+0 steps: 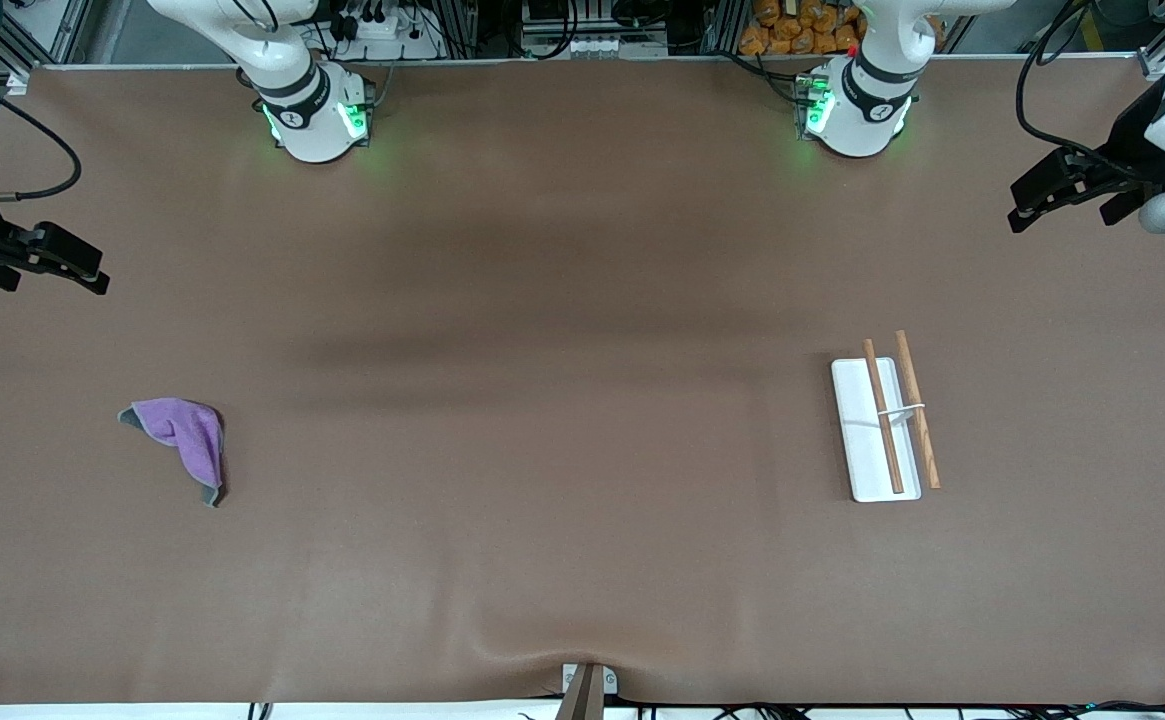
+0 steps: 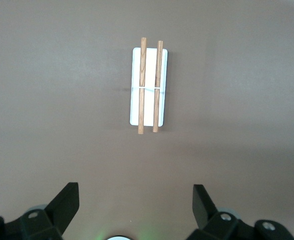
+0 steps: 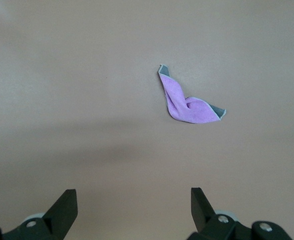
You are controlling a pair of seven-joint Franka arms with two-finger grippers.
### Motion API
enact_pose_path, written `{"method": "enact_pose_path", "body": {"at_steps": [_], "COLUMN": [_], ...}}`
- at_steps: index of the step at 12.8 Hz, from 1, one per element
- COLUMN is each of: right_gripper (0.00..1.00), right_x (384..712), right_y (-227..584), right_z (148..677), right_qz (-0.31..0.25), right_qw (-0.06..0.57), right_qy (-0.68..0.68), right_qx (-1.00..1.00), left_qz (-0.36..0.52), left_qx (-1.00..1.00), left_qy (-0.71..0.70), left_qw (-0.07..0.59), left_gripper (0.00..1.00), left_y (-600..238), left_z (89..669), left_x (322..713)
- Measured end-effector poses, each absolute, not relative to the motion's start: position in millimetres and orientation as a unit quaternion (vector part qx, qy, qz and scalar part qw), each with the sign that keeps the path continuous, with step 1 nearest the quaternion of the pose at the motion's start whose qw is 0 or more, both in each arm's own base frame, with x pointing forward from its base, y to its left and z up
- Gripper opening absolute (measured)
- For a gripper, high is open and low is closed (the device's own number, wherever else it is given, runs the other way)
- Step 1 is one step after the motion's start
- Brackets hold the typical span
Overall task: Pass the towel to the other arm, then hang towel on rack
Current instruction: 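Move the right gripper down to the purple towel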
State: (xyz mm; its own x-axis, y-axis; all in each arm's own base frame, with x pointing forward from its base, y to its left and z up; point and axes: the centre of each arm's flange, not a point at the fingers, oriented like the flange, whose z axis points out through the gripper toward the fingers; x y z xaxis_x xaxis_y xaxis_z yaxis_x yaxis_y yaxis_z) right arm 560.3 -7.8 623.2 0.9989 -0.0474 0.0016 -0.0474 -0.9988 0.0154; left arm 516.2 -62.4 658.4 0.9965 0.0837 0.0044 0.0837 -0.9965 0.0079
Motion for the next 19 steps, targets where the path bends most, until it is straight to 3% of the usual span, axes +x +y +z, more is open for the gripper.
{"method": "enact_pose_path", "body": {"at_steps": [9,19], "right_gripper": [1.00,1.00], "right_x": [564.8,624.3], "right_y": [-11.1,-32.2], "right_z": [614.7,492.4], "right_qz": [-0.006,-0.063], "right_qw": [0.008,0.007], "right_qy": [-0.026,-0.040], "right_qx": [1.000,0.997], "left_qz": [0.001,-0.003], "left_qx": [0.999,0.999], "left_qy": [0.045,0.041], "left_qw": [0.003,0.003], "left_gripper": [1.00,1.00], "left_y": [-58.5,-60.5], "left_z": [657.3,651.3], "left_x": [517.5,528.0]}}
